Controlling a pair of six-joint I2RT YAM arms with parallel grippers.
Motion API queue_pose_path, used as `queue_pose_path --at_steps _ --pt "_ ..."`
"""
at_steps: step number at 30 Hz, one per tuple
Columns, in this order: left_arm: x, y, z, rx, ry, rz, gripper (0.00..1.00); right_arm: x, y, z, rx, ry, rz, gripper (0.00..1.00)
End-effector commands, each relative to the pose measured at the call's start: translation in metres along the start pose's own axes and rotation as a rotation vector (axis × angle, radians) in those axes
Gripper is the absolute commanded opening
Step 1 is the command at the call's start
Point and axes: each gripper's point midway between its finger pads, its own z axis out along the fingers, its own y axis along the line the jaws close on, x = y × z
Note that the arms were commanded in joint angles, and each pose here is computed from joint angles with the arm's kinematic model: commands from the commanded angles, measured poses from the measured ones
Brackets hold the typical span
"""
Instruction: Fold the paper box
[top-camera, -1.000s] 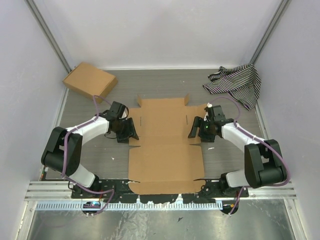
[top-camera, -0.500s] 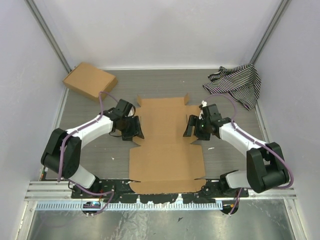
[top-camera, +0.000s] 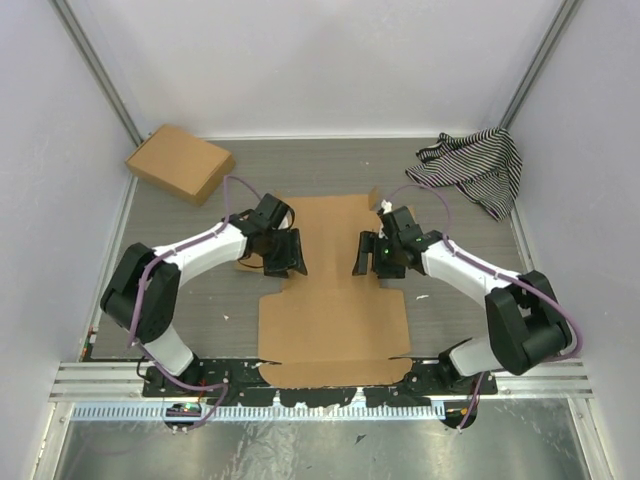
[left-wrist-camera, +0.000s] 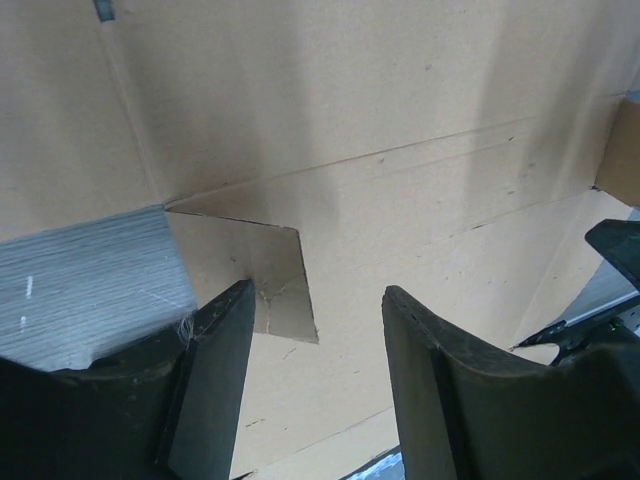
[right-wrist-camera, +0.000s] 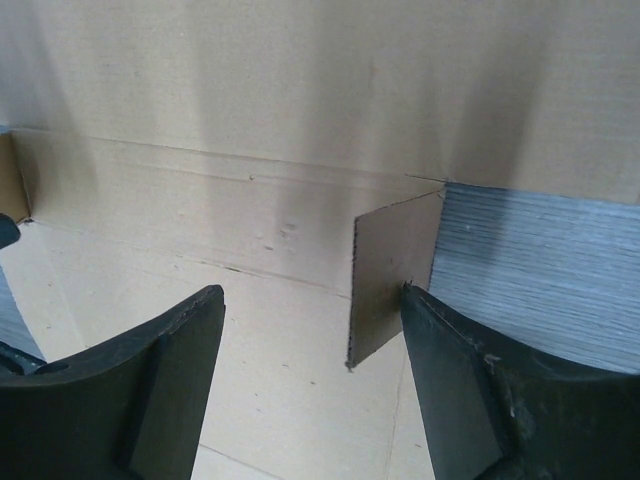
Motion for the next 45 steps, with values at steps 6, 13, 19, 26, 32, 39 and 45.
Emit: queue_pose_path --at_steps 6,13,19,26,32,39,45 --pt "-0.002 -0.015 0.020 -0.003 0.013 0.028 0.60 -0.008 0.019 0.022 0.021 -0.015 -0.045 0.76" --pt "0.001 -0.008 0.039 -0.037 0.051 0.024 0.60 0.004 0.017 0.042 0.044 0.034 -0.053 0.76" --pt "0.002 0.000 0.042 -0.096 0.076 0.030 0.59 0.000 0.019 0.045 0.057 0.043 -0.062 0.76" --pt "-0.049 -0.010 -0.003 -0.196 -0.050 0.121 0.60 -0.057 0.030 0.004 0.143 -0.108 -0.116 0.75" --pt "-0.138 -0.007 -0.052 -0.314 -0.189 0.128 0.60 -0.105 0.025 -0.034 0.263 -0.244 -0.123 0.79" --pt "-0.212 0.026 -0.051 -0.420 -0.242 0.047 0.59 -0.123 0.008 -0.051 0.234 -0.266 -0.074 0.79" --pt "-0.236 0.046 -0.017 -0.432 -0.193 -0.002 0.55 -0.126 -0.008 -0.060 0.220 -0.270 -0.053 0.79"
